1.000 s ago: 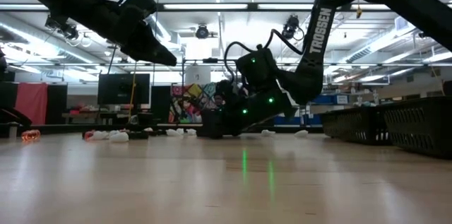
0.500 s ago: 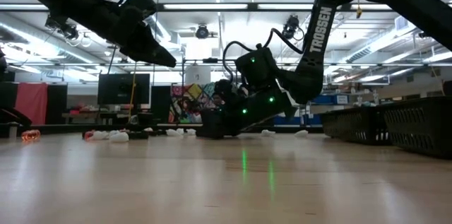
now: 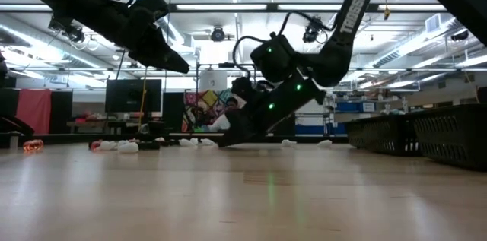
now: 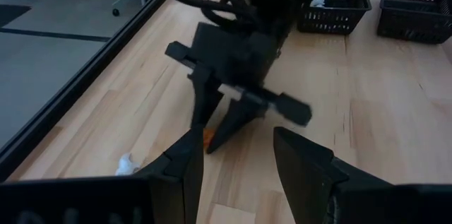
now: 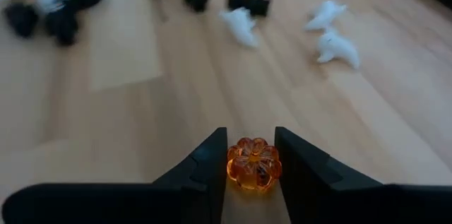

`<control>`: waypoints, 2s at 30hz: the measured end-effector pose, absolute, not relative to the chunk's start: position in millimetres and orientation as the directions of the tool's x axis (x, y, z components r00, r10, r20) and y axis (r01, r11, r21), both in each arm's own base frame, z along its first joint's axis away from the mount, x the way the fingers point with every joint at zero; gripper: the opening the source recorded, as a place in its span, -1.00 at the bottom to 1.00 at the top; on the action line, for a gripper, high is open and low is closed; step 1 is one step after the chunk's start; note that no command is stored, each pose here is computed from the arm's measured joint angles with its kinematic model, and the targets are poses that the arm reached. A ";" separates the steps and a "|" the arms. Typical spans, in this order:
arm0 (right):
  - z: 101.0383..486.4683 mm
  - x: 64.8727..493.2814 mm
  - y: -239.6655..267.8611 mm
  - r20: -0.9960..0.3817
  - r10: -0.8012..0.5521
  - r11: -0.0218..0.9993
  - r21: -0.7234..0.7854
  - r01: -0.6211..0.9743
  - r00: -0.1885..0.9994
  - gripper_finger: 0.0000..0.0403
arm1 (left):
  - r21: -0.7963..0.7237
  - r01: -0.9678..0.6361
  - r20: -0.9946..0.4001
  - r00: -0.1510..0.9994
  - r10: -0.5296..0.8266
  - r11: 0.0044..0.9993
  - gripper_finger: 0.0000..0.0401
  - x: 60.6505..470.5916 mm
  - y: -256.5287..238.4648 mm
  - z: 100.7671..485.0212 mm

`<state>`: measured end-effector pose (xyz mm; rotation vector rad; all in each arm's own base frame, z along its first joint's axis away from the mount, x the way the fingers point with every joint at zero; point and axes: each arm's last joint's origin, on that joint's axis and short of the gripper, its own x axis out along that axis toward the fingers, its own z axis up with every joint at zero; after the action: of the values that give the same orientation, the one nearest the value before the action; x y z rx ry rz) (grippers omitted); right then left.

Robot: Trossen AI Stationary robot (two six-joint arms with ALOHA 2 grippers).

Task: Sort Halloween decoration
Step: Put the orange pumpkin toy into the top black bin, then put the white ghost toy into the center black bin

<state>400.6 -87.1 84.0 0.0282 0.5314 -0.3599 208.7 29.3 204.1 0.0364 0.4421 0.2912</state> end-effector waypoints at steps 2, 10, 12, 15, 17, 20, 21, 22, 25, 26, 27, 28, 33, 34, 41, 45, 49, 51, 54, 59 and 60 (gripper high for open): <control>92.4 399.1 -83.2 -0.516 -0.314 0.943 -0.074 0.323 0.797 -0.44 | 0.096 -0.271 -0.416 0.863 0.286 0.958 -0.21 208.7 29.3 204.2; 130.2 390.0 -66.1 -0.576 -0.265 0.960 -0.085 0.266 0.773 -0.44 | 0.091 -0.273 -0.417 0.863 0.286 0.958 -0.21 208.6 29.3 204.0; 140.5 385.1 -60.2 -0.605 -0.234 0.969 -0.077 0.236 0.761 -0.44 | 0.089 -0.274 -0.417 0.863 0.286 0.958 -0.21 208.7 29.3 204.1; 155.3 374.6 -50.9 -0.661 -0.196 0.977 -0.071 0.199 0.724 -0.44 | 0.088 -0.274 -0.417 0.863 0.286 0.958 -0.21 208.7 29.3 204.1; 168.3 366.2 -45.1 -0.687 -0.181 0.980 -0.070 0.184 0.703 -0.44 | 0.088 -0.274 -0.417 0.863 0.286 0.958 -0.21 208.6 29.3 204.0; 187.2 351.4 -37.2 -0.728 -0.164 0.984 -0.073 0.162 0.666 -0.44 | 0.088 -0.274 -0.417 0.863 0.286 0.958 -0.21 208.7 29.3 204.1; 193.1 345.5 -35.5 -0.743 -0.158 0.985 -0.073 0.156 0.650 -0.44 | 0.088 -0.274 -0.417 0.863 0.286 0.958 -0.21 208.7 29.3 204.1; 199.6 339.3 -34.2 -0.756 -0.153 0.986 -0.073 0.151 0.637 -0.44 | 0.088 -0.274 -0.417 0.863 0.286 0.958 -0.21 208.7 29.3 204.1; 215.3 319.2 -32.5 -0.803 -0.149 0.984 -0.066 0.163 0.578 -0.44 | 0.088 -0.274 -0.417 0.863 0.286 0.958 -0.21 208.6 29.3 204.0; 219.6 312.0 -32.9 -0.819 -0.157 0.982 -0.069 0.176 0.552 -0.44 | 0.088 -0.274 -0.417 0.863 0.285 0.958 -0.21 208.7 29.3 204.0; 223.0 305.1 -33.8 -0.831 -0.165 0.979 -0.072 0.191 0.532 -0.44 | 0.088 -0.274 -0.417 0.863 0.286 0.958 -0.21 208.7 29.3 204.1; 225.5 297.7 -34.7 -0.842 -0.170 0.976 -0.072 0.206 0.513 -0.44 | 0.088 -0.274 -0.417 0.863 0.286 0.958 -0.21 208.7 29.3 204.0; 220.1 260.6 -42.6 -0.895 -0.209 0.948 -0.086 0.306 0.395 -0.44 | 0.089 -0.274 -0.417 0.863 0.286 0.958 -0.21 208.6 29.3 204.0; 217.6 254.4 -44.6 -0.903 -0.215 0.940 -0.089 0.328 0.373 -0.44 | 0.089 -0.274 -0.417 0.863 0.286 0.958 -0.21 208.6 29.3 204.0; 203.3 223.2 -61.2 -0.907 -0.329 0.859 -0.171 0.483 0.264 -0.44 | 0.088 -0.274 -0.415 0.864 0.286 0.958 -0.21 208.7 29.3 204.2; 198.9 215.5 -68.9 -0.916 -0.323 0.835 -0.157 0.527 0.238 -0.40 | 0.088 -0.274 -0.415 0.864 0.286 0.958 -0.21 208.7 29.3 204.2; 197.8 211.6 -73.7 -0.929 -0.300 0.827 -0.141 0.544 0.216 -0.28 | 0.088 -0.274 -0.415 0.864 0.285 0.958 -0.21 208.7 29.3 204.2; 198.0 210.7 -75.1 -0.932 -0.290 0.826 -0.129 0.549 0.217 -0.24 | 0.088 -0.274 -0.415 0.864 0.286 0.958 -0.21 208.7 29.3 204.2; 198.8 210.5 -75.7 -0.930 -0.291 0.820 -0.122 0.560 0.223 -0.20 | 0.088 -0.274 -0.414 0.864 0.286 0.958 -0.21 208.7 29.3 204.3; 202.8 218.6 -78.7 -0.892 -0.332 0.790 -0.085 0.607 0.306 -0.21 | 0.087 -0.274 -0.411 0.866 0.286 0.958 -0.21 208.9 29.3 204.6; 204.6 222.4 -79.4 -0.873 -0.345 0.781 -0.065 0.621 0.344 -0.21 | 0.087 -0.275 -0.408 0.867 0.286 0.958 -0.21 209.0 29.3 204.8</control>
<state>222.4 -79.4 204.6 0.3015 1.0451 -0.6399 209.0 29.3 204.8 0.0263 0.4315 0.2936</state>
